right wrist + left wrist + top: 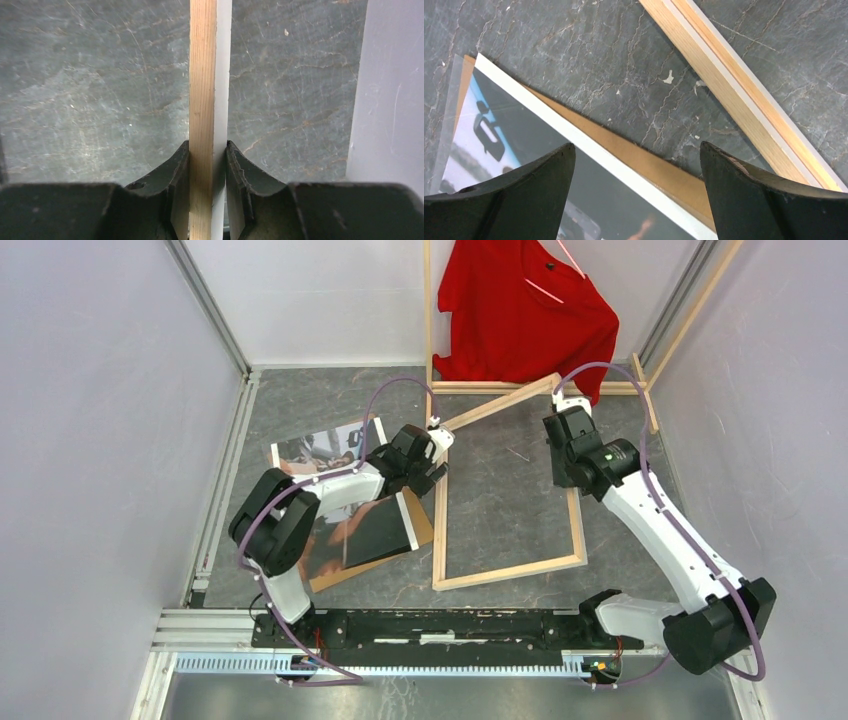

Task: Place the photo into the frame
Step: Turn over the photo frame at the center of the board.

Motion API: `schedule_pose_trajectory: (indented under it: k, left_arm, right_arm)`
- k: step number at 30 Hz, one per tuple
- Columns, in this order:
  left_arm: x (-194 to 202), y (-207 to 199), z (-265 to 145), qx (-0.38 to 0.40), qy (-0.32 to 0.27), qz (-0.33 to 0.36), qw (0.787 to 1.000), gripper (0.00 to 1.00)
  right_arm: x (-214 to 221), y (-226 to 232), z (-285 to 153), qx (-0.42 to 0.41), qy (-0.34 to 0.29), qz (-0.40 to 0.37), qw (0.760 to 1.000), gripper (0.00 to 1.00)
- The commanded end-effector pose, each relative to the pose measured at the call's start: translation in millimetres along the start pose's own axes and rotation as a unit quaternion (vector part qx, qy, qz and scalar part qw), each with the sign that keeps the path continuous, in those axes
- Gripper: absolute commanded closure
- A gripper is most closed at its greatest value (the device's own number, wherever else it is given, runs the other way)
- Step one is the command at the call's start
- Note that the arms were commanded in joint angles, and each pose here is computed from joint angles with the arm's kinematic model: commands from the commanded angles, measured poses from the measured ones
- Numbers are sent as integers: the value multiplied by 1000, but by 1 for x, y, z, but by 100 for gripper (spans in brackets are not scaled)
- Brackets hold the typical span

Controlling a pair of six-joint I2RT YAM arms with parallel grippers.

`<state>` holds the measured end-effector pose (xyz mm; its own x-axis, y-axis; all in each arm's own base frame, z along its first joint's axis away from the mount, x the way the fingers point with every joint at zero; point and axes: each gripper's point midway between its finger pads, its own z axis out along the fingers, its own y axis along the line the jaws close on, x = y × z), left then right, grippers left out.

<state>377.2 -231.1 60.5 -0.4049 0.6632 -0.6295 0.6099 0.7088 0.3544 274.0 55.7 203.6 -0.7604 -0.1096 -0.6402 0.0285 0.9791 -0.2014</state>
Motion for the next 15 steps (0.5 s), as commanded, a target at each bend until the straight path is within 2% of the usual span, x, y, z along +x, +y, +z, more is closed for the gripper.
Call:
schedule_pose_trajectory:
  k: [1, 9, 15]
  left_arm:
    - [-16, 2, 12, -7, -31, 7, 999, 0]
    - [-2, 4, 30, -29, -8, 35, 999, 0]
    - [3, -6, 27, -5, -7, 28, 1000, 0]
  right_arm:
    - [4, -13, -2, 26, -6, -16, 1000, 93]
    - [25, -14, 18, 44, 12, -23, 999, 92]
    - [53, -13, 46, 66, 31, -19, 997, 91]
